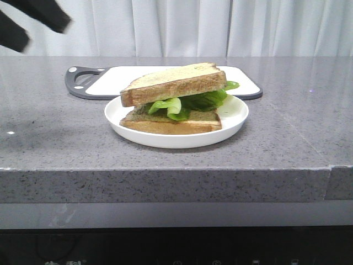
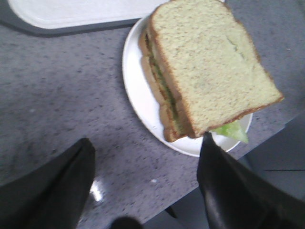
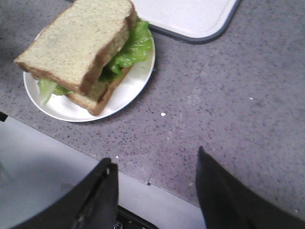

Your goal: Left arm grabs bread, right arm adds lettuce

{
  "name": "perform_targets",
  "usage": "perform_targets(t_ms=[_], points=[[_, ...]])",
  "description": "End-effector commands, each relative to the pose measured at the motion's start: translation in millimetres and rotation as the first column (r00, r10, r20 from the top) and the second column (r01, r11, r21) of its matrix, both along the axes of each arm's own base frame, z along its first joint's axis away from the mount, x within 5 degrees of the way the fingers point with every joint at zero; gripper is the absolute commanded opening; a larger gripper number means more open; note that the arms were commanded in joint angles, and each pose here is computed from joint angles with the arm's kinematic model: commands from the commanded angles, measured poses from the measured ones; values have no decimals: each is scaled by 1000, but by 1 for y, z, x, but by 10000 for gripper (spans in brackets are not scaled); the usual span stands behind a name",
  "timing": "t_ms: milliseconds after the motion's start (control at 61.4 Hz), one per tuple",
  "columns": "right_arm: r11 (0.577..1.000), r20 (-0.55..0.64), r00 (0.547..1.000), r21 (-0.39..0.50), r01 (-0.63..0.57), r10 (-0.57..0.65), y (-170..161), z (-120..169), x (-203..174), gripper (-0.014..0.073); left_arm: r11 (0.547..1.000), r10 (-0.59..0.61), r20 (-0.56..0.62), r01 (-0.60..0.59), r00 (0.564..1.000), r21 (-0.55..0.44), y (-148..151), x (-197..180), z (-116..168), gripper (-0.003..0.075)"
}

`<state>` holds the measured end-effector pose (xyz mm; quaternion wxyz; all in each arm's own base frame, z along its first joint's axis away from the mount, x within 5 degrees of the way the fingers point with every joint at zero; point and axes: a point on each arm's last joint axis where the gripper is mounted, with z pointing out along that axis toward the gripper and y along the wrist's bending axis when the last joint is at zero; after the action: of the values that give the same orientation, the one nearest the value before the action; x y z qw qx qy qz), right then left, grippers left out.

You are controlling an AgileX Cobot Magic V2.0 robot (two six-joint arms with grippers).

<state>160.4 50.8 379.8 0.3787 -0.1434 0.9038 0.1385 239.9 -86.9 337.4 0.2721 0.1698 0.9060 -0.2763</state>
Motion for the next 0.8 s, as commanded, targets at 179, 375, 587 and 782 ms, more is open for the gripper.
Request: perform_targets(t_ms=[179, 375, 587, 782], points=[[984, 102, 979, 9, 176, -176, -18, 21, -28, 398, 932, 250, 300, -313, 920, 184, 46, -70, 59, 461], [982, 158, 969, 34, 185, -189, -23, 7, -51, 398, 888, 319, 456, -431, 831, 162, 66, -130, 62, 461], [980, 225, 954, 58, 191, -200, -27, -12, -71, 398, 890, 333, 552, -449, 764, 84, 73, -170, 41, 461], [979, 258, 944, 58, 196, -205, -31, -26, -82, 370, 890, 347, 599, -455, 721, 32, 74, -179, 13, 437]])
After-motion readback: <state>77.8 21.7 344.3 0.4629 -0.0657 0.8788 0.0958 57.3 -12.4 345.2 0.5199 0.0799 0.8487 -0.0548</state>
